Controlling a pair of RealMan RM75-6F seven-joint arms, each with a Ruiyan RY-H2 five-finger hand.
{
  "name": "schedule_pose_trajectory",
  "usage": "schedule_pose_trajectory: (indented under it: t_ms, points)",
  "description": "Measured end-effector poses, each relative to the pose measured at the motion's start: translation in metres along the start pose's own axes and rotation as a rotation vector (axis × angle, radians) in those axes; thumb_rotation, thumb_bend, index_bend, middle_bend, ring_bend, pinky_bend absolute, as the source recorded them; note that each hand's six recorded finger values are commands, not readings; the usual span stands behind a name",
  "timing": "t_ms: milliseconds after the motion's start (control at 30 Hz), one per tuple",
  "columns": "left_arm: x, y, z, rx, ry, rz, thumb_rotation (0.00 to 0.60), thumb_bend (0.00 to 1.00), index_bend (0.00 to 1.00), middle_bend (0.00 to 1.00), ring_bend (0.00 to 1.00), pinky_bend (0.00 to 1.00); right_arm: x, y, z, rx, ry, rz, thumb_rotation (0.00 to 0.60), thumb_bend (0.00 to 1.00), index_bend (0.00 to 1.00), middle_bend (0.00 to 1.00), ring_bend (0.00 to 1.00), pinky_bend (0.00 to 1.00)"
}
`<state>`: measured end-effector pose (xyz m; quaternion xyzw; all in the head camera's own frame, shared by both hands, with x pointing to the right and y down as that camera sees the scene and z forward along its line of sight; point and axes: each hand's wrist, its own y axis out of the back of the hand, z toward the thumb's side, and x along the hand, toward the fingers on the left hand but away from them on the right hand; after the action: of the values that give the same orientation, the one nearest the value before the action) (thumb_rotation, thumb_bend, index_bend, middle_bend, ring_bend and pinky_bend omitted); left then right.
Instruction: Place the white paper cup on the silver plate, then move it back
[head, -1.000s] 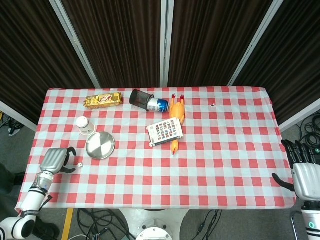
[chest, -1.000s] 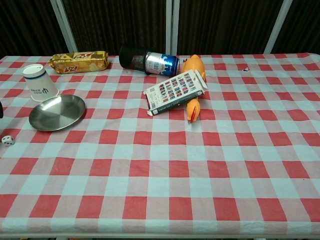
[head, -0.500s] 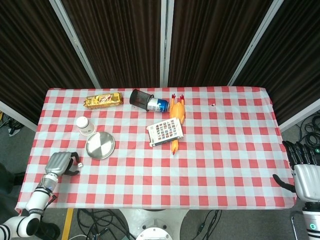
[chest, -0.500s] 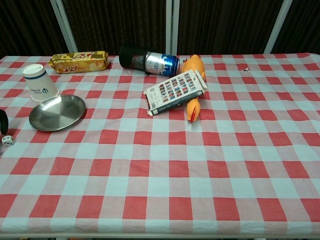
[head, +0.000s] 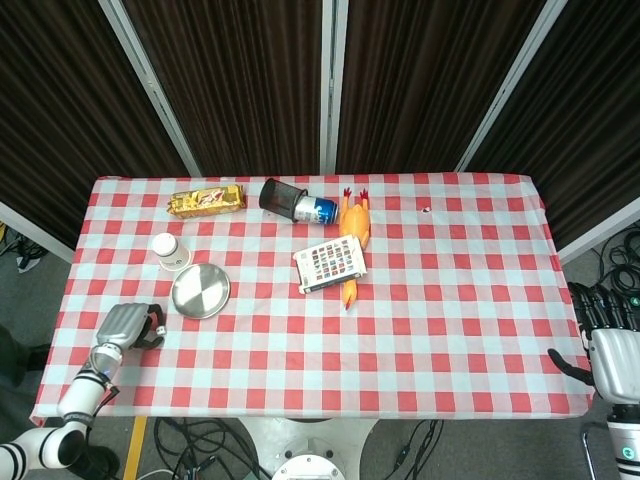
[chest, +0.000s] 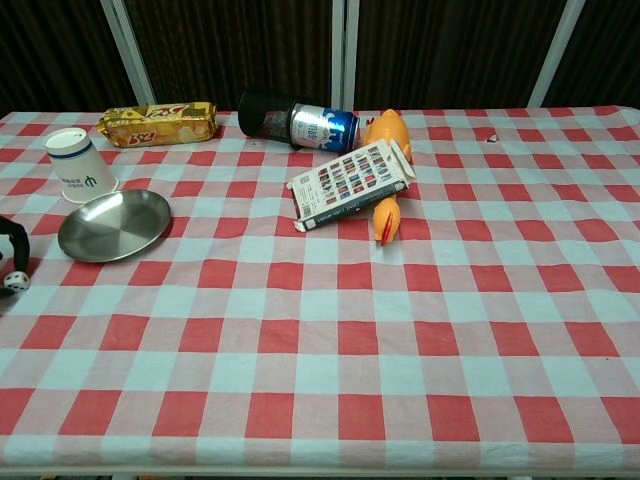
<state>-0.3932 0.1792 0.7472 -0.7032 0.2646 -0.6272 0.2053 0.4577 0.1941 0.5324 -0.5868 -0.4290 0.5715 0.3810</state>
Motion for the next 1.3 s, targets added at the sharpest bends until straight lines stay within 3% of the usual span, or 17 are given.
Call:
schedule_pose_trajectory:
  t_ms: [200,367,633,800,1000,1100,1167,1300]
  points:
    - [0.005,-0.001,0.0,0.018,0.001,-0.005,0.6,0.33,0.57,0.85,0.85,0.95,0.0,0.0,-0.001,-0.004,-0.002,-0.001,0.6,0.08,0.03,0.11,0.0,0.0]
    - [0.007,0.011,0.008,0.017,-0.022,0.044,0.6,0.35,0.6,0.85,0.85,0.95,0.001,0.002,-0.001,-0.006,-0.003,-0.007,0.6,0.08,0.03,0.11,0.0,0.0]
    - [0.029,0.038,0.048,0.048,-0.119,0.111,0.6,0.34,0.59,0.85,0.85,0.95,0.002,0.005,-0.002,-0.007,-0.003,-0.013,0.6,0.08,0.03,0.12,0.0,0.0]
    - [0.051,0.045,0.074,0.082,-0.159,0.108,0.6,0.34,0.58,0.85,0.85,0.95,0.005,0.005,-0.005,-0.012,-0.012,-0.014,0.6,0.08,0.03,0.12,0.0,0.0]
    - [0.068,0.043,0.084,0.114,-0.146,0.091,0.6,0.33,0.49,0.83,0.85,0.95,0.007,0.005,-0.008,-0.014,-0.021,-0.016,0.6,0.08,0.03,0.12,0.0,0.0]
    - [0.069,0.04,0.084,0.125,-0.137,0.094,0.6,0.27,0.39,0.8,0.84,0.95,0.006,0.006,-0.008,-0.014,-0.019,-0.018,0.6,0.09,0.03,0.12,0.0,0.0]
    - [0.067,0.042,0.084,0.116,-0.132,0.109,0.6,0.2,0.35,0.78,0.82,0.95,0.006,0.006,-0.007,-0.014,-0.017,-0.019,0.6,0.09,0.03,0.12,0.0,0.0]
    - [0.058,0.054,0.076,0.096,-0.114,0.165,0.6,0.17,0.34,0.75,0.8,0.95,0.006,0.007,-0.007,-0.013,-0.013,-0.02,0.6,0.1,0.03,0.12,0.0,0.0]
